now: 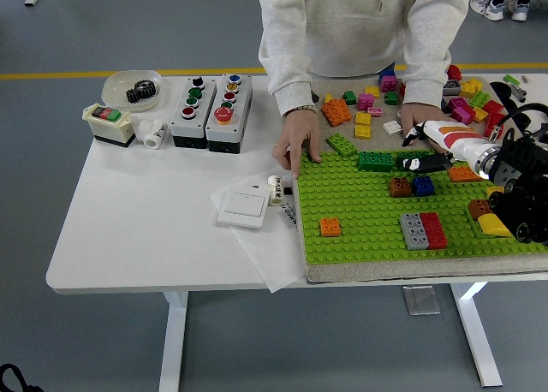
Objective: Pick up the brick,pile it on top of brick,press brick,pick up the brick,pile it on top of brick,press brick
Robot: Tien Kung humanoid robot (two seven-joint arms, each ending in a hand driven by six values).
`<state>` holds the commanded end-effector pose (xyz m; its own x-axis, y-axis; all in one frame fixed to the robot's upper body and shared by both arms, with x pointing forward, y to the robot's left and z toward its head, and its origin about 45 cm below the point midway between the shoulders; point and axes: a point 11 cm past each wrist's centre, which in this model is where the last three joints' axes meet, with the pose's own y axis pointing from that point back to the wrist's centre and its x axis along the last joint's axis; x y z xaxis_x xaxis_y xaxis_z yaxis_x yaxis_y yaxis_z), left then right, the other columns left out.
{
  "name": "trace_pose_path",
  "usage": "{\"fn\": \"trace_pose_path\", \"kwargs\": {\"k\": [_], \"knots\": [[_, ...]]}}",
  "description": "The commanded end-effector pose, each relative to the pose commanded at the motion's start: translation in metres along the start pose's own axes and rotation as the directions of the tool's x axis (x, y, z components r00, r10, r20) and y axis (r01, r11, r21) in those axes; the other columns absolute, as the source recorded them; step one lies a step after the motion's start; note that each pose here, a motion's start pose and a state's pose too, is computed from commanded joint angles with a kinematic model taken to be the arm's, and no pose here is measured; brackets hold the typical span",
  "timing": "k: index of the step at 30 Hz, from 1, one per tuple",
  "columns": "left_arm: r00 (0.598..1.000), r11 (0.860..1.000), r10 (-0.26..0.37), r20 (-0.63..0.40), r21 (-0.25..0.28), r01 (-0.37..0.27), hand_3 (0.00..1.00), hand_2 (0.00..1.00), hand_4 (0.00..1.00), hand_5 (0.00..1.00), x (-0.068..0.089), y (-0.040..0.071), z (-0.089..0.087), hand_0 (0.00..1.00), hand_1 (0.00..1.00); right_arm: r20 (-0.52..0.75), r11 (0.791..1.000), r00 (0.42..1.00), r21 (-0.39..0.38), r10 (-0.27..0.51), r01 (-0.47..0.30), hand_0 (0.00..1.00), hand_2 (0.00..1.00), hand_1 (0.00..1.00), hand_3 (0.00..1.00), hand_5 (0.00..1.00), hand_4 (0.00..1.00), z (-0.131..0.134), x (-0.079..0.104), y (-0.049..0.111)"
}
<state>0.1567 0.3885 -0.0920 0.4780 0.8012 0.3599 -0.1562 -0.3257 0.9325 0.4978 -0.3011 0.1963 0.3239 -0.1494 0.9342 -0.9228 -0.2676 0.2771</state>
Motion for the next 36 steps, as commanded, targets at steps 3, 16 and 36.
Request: {"fn": "trace_pose_path", "kwargs": {"k": [3,16,36], "knots": [[1.000,1.000,-0.001,-0.001,0.000,0.001,0.596,0.765,0.665,0.591,0.000,0.000,0.000,0.784,0.764,-0.001,1.000,1.000,0.002,-0.013,0.013,0.776,0.762,0.754,0.684,0.534,0.802,0.001,-0.001,0.001],[1.000,1.000,0.005,-0.005,-0.013,-0.005,0.596,0.766,0.665,0.593,0.004,0.002,0.008,0.785,0.766,0.000,0.999,1.000,-0.028,0.023,-0.023,0.776,0.767,0.754,0.692,0.535,0.802,0.008,0.005,0.002],[1.000,1.000,0.000,-0.006,-0.014,0.000,0.598,0.766,0.664,0.596,0.002,0.002,0.009,0.786,0.767,0.009,0.998,0.999,-0.049,0.036,-0.036,0.791,0.785,0.767,0.739,0.508,0.822,0.011,0.012,0.002]]}}
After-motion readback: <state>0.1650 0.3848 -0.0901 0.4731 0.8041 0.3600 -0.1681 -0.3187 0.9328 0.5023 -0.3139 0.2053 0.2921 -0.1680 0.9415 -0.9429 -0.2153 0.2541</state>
